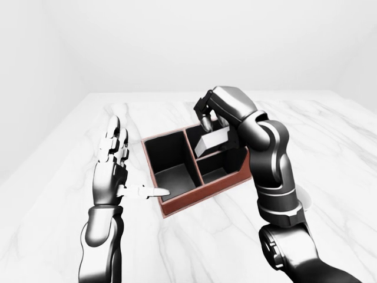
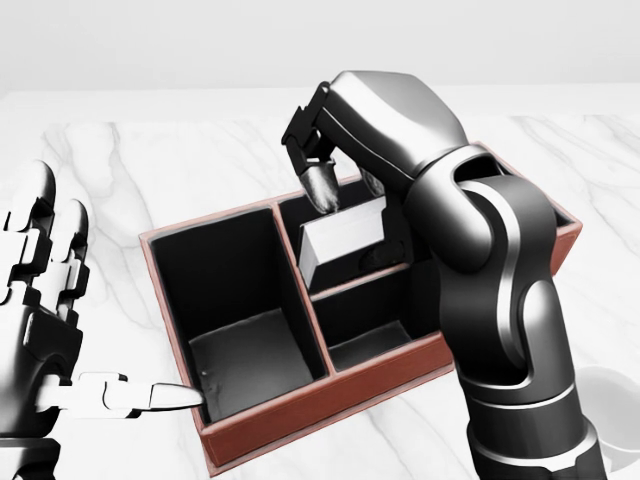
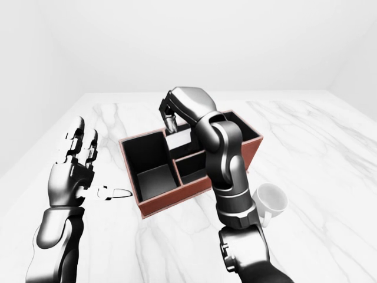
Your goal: Pick up the book and place it in the front compartment of the caddy.
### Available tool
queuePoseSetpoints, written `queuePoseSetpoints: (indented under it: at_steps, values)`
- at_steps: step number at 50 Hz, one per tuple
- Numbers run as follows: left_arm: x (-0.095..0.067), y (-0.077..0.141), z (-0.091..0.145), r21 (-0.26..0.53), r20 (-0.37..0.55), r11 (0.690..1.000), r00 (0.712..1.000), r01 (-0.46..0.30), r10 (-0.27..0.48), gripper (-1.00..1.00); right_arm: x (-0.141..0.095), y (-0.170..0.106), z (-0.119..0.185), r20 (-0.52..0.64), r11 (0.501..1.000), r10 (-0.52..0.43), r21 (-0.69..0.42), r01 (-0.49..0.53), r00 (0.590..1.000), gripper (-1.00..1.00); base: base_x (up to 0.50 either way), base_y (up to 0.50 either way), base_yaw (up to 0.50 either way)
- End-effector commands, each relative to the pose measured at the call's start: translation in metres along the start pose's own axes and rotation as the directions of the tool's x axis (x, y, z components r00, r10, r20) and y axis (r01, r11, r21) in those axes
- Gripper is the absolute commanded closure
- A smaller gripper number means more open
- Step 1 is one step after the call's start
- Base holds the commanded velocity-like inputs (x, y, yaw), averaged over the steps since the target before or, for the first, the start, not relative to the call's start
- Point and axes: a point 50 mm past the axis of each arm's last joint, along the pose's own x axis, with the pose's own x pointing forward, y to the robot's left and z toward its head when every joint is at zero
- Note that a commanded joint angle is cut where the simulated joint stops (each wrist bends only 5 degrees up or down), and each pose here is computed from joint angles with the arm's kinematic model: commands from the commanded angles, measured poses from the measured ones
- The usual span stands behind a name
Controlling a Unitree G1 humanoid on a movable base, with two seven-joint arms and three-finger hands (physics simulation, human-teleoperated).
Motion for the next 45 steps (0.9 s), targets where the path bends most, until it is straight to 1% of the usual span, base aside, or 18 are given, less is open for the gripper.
queuePoseSetpoints:
  at_steps: [1,26,45]
  values:
    - [0.0,0.0,0.0,0.001,0.002,1.0,1.0,0.001,-0.001,-1.0,0.005,-0.005,-0.002,-0.013,0.999,-0.045,-0.01,0.044,0.999,1.0,0.0,0.0,0.0]
    - [-0.001,-0.002,-0.002,0.0,-0.009,1.0,1.0,0.005,-0.005,-1.0,0.017,-0.002,-0.008,-0.031,0.999,-0.048,0.014,0.048,0.998,1.0,0.0,0.0,0.0]
    - [-0.001,-0.002,-0.003,0.001,-0.014,1.0,1.0,0.005,-0.005,-1.0,0.027,0.002,-0.023,-0.076,0.998,-0.049,0.043,0.053,0.996,1.0,0.0,0.0,0.0]
